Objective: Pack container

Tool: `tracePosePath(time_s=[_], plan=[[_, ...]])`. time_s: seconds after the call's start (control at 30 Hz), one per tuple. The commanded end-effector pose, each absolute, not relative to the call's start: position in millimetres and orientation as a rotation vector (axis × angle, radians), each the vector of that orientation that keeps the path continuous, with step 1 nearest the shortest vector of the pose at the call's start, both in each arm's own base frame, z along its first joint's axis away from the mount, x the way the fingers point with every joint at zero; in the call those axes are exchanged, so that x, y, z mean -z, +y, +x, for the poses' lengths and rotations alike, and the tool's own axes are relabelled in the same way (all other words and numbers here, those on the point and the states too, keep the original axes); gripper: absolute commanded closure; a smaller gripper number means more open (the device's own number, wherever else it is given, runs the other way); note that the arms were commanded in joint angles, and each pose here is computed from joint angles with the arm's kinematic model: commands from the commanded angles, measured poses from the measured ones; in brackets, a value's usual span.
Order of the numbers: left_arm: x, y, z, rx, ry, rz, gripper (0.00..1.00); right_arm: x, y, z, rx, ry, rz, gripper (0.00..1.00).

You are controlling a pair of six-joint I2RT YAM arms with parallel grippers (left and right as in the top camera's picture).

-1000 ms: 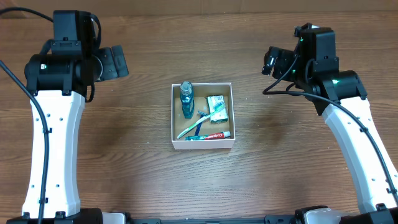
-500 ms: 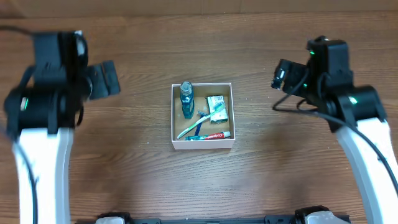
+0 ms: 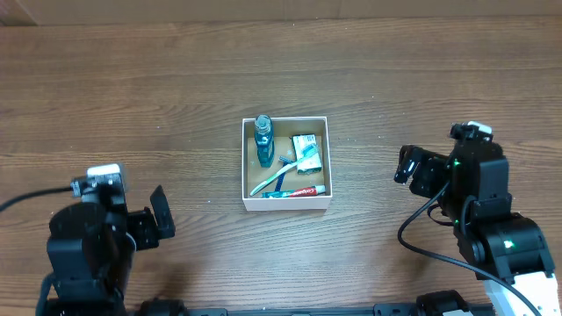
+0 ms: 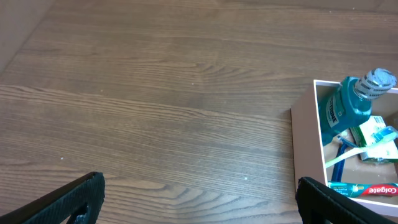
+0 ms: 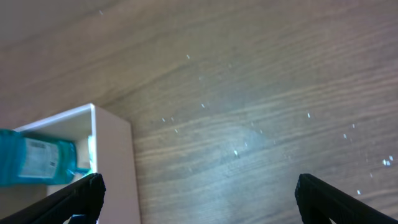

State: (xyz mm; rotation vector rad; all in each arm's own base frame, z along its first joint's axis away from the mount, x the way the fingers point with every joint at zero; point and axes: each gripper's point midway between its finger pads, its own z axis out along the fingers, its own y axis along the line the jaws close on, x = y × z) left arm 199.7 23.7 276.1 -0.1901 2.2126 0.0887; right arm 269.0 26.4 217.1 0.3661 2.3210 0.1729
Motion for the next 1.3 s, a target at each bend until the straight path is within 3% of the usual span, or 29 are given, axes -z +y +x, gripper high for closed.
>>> tracePosePath(time_s=[0.0,0.73,0.97,1.27], plan=[[-267,23,200,-0.094,2.237,-0.164,0.00,-213,23,269,-0.148,2.327,0.382,0.00],[-266,23,200,-0.095,2.242,-0.165,0.00,-153,25,285,-0.064,2.550,0.398,0.00],[-266,23,200,-0.095,2.242,-0.164,0.00,-211,21,285,-0.113,2.224,0.284,0.00],[-266,23,200,-0.095,2.242,-0.164,0.00,-215,23,253,-0.221,1.817,0.189,0.00]])
